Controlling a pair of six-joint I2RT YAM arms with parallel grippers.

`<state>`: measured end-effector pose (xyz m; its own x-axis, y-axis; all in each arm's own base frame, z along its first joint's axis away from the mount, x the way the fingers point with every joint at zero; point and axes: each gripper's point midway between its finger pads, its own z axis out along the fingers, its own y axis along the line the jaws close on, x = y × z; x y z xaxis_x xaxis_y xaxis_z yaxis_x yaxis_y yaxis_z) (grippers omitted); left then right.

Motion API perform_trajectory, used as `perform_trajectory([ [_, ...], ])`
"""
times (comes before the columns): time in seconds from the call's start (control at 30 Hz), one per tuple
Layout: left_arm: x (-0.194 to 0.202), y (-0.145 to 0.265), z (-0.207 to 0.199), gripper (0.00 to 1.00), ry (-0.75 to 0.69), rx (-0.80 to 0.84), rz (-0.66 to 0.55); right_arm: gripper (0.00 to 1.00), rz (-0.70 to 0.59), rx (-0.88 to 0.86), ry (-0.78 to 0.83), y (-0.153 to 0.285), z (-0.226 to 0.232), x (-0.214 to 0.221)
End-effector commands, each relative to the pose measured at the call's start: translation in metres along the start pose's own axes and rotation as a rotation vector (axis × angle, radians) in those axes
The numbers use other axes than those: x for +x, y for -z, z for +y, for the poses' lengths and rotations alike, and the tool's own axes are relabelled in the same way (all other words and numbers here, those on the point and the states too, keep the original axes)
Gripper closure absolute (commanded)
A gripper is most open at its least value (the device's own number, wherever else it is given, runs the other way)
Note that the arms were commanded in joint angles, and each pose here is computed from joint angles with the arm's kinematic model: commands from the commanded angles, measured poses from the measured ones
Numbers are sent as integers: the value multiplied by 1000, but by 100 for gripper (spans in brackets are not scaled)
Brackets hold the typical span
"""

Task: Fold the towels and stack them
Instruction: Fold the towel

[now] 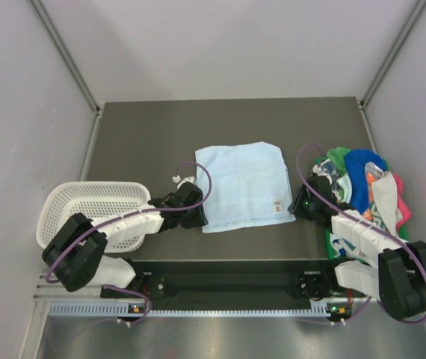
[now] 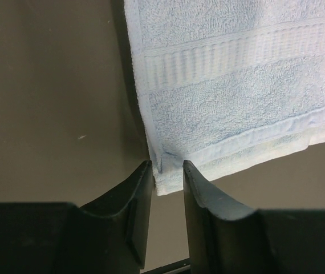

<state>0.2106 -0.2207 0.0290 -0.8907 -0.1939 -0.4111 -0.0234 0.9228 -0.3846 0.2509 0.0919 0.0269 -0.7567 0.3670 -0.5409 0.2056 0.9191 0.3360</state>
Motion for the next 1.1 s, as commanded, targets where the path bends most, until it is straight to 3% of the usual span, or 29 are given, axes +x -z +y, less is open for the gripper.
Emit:
perform_trajectory([
  [0.0, -9, 0, -10, 67, -6, 20, -31, 70, -20, -3, 8, 1, 4, -5],
  [0.57, -14, 3, -14, 94, -27, 28, -37, 99, -21, -4, 19, 4, 7, -10],
  [0.77, -20, 9, -17, 100, -38, 33, -55, 100, -36, -4, 26, 10, 9, -15],
  [1.07, -24, 17, -21, 100, -44, 51, -74, 100, -56, -2, 31, 16, 9, -20],
])
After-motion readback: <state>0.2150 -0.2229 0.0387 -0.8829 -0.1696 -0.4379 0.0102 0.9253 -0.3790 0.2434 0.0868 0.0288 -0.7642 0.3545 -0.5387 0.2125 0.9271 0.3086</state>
